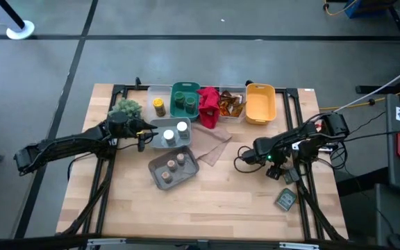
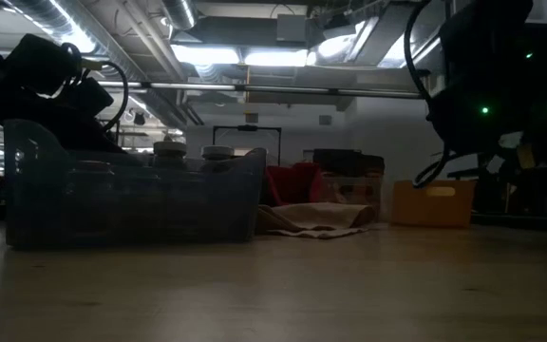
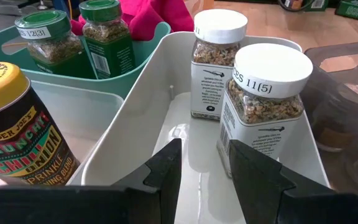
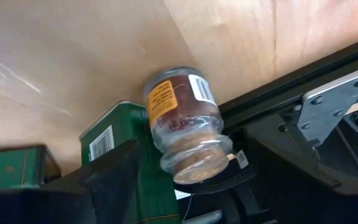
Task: Sort spices by type
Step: Put the brown seasoning bottle into the black bin
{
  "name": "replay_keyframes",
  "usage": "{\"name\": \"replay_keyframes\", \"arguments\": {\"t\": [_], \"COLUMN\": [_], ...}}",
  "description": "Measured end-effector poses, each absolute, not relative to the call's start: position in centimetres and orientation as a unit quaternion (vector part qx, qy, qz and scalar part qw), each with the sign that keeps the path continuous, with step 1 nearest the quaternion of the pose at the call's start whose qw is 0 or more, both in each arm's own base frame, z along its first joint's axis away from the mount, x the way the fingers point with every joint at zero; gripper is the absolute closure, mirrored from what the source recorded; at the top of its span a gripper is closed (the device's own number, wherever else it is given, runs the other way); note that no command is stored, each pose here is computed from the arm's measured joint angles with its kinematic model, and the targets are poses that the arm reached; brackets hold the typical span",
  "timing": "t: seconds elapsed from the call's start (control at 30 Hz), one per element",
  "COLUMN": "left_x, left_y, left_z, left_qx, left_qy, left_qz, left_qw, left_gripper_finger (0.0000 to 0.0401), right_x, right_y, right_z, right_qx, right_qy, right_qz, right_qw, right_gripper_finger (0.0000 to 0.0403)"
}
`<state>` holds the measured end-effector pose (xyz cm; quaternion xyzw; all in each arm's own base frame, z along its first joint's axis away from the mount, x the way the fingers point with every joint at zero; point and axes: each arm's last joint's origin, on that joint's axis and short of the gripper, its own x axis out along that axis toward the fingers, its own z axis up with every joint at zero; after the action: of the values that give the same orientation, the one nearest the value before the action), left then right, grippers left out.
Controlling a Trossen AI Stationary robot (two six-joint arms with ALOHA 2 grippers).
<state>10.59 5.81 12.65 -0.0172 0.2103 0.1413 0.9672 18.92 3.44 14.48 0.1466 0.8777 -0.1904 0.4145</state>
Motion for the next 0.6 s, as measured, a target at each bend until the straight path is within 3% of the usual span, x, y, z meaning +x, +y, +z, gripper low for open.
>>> {"name": "replay_keyframes", "arguments": {"t": [0.6], "left_x": [10.59], "left_y": [5.81], "left_z": [12.65], "left_qx": [-0.017], "left_qy": [0.210], "left_qz": [0.141], "left_qw": [0.967], "left_gripper_finger": [0.0274], "right_x": [18.86], "right_y": [3.44], "right_z": [13.97], "right_qx": [0.149], "right_qy": [0.874], "right_qz": [-0.183], "right_qw": [0.425], "right_gripper_finger": [0.0100]}}
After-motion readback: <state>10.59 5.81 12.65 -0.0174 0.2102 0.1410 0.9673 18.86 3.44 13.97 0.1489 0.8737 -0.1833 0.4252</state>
